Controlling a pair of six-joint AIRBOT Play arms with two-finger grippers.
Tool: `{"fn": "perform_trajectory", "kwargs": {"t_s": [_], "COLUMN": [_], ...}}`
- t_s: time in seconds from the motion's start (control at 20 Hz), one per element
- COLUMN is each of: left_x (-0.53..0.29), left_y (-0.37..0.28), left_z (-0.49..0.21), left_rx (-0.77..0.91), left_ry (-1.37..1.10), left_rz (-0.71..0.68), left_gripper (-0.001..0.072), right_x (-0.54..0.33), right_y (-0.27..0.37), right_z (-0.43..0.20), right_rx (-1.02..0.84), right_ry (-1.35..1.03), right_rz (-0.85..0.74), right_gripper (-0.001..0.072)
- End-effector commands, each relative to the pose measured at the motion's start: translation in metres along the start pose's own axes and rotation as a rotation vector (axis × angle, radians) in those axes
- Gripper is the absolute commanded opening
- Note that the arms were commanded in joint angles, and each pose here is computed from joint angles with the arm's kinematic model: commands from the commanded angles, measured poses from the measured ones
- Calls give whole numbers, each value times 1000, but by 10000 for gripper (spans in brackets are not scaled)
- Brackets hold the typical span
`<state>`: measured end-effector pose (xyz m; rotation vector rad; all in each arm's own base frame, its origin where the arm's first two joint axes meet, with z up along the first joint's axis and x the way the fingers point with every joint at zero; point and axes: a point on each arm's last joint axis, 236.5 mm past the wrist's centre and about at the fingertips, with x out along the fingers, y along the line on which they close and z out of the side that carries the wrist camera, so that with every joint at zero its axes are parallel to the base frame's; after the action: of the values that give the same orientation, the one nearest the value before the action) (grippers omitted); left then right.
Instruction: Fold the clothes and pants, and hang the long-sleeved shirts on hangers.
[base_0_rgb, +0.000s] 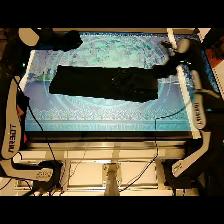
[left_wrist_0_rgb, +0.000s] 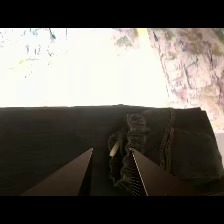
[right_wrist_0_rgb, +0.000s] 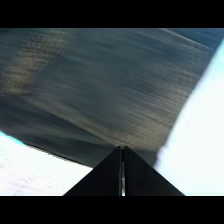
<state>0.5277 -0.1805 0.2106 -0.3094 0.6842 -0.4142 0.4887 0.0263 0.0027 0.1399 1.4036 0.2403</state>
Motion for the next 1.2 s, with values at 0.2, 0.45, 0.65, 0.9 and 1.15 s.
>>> {"fn": "perform_trajectory", "kwargs": {"t_s": [0.2, 0.45, 0.65, 0.9, 1.15], "left_x": [-1, -1, 1, 24, 97], "left_y": [-3, -3, -2, 11, -7], "left_z": [-9, -10, -12, -62, -155], "left_rx": [65, 66, 64, 36, -30], "left_ry": [37, 41, 49, 240, 483], "left_rz": [-11, -11, -9, 1, -25], "left_gripper": [301, 301, 301, 207, 184], "right_x": [22, 76, 91, 89, 35], "right_y": [-31, -8, 4, 6, -34], "right_z": [-42, -60, -52, -51, -75], "right_rx": [454, 472, 426, 444, 415], "right_ry": [-100, 56, 39, 42, 40], "right_rz": [635, 632, 605, 601, 538], "right_gripper": [638, 646, 644, 26, 25]}}
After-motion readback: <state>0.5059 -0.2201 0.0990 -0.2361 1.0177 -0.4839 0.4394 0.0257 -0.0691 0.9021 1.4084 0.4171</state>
